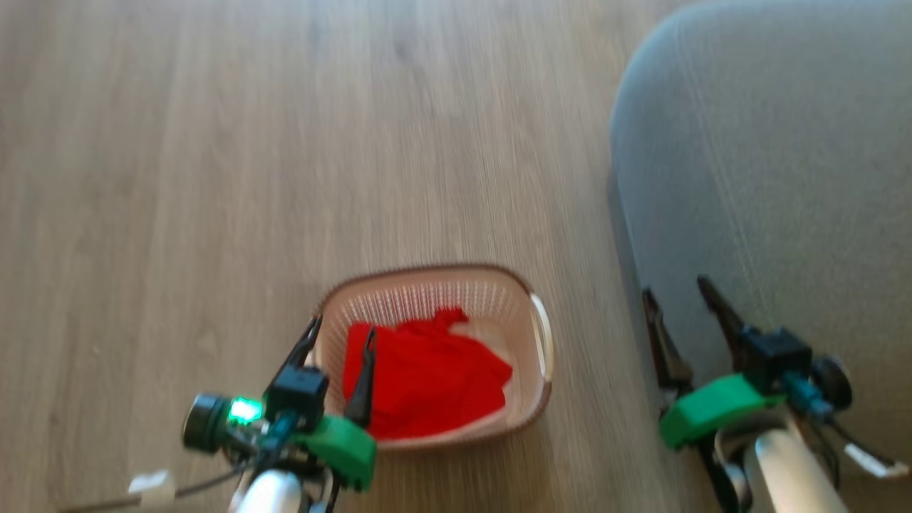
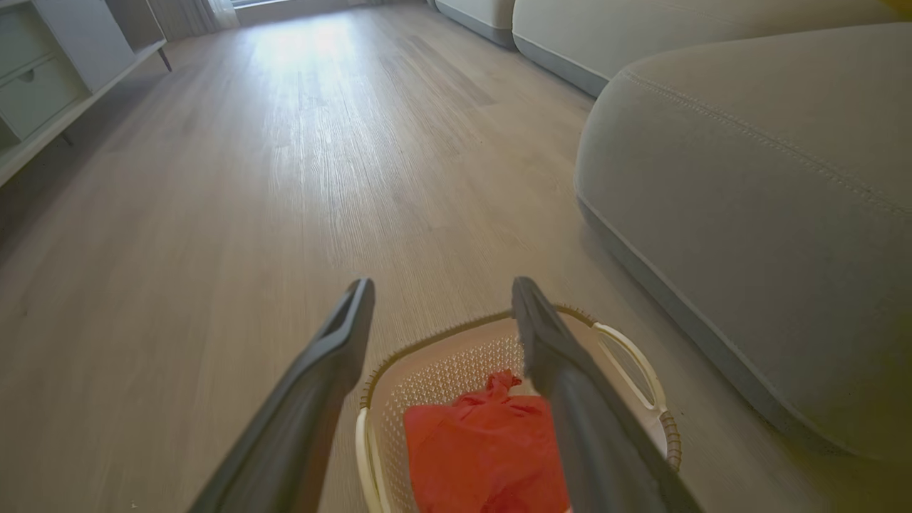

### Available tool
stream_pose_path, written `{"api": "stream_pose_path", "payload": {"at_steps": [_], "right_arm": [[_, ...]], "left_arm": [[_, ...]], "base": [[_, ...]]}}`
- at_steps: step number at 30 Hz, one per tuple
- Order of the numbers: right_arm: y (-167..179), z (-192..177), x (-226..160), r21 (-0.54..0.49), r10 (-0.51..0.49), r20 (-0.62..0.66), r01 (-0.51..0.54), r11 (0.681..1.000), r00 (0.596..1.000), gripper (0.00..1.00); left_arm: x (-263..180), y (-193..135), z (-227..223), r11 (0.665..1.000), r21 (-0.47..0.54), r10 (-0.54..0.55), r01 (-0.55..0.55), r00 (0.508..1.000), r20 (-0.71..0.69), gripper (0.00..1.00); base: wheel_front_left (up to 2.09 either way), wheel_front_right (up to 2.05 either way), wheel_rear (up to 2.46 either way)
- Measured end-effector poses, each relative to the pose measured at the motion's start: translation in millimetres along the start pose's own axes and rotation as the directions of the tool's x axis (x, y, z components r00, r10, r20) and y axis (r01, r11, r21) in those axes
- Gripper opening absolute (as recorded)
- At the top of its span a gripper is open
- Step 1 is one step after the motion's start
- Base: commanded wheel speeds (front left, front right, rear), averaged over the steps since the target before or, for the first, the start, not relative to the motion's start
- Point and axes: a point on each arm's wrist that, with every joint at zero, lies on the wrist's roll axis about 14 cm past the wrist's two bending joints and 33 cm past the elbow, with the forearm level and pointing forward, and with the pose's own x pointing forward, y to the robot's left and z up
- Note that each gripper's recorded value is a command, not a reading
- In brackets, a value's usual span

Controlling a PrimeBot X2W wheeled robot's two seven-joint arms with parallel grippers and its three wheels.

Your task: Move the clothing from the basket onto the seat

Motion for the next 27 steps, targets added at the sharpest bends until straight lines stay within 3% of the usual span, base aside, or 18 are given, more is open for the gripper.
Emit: {"api": "stream_pose_path", "payload": {"at_steps": [5,9,17,24,25,27], "right_arm": [[-6.6,3.7,30.3,-0.023,-0.002,0.02,0.002,1.0,1.0,1.0],[-9.7,-8.9,54.3,-0.043,0.006,0.003,-0.006,0.999,1.0,1.0],[-24.2,-38.3,82.9,-0.058,-0.014,-0.034,0.012,0.998,0.999,1.0],[-35.6,-78.1,92.6,-0.067,-0.034,-0.108,0.027,0.997,0.994,1.0],[-35.6,-78.1,92.6,-0.067,-0.034,-0.108,0.027,0.997,0.994,1.0],[-38.9,-89.6,92.7,-0.07,-0.042,-0.133,0.033,0.997,0.99,1.0]], "left_arm": [[37.5,-11.4,-35.9,0.995,0.029,-0.09,0.094,0.991,-0.097,1.0],[64.8,-20.1,-91.2,0.98,0.068,-0.167,0.188,0.957,-0.238,1.0],[103.4,-25.6,-169.3,0.943,0.096,-0.257,0.318,0.883,-0.393,1.0],[110.5,-47.1,-242.9,0.861,0.074,-0.39,0.503,0.747,-0.538,1.0],[110.5,-47.1,-242.9,0.861,0.074,-0.39,0.503,0.747,-0.538,1.0],[105.4,-51.8,-265.0,0.826,0.063,-0.424,0.561,0.69,-0.587,1.0]], "base": [[0.0,0.0,0.0],[0.0,0.0,0.0],[0.0,0.0,0.0],[0.0,0.0,0.0],[0.0,0.0,0.0],[0.0,0.0,0.0]]}}
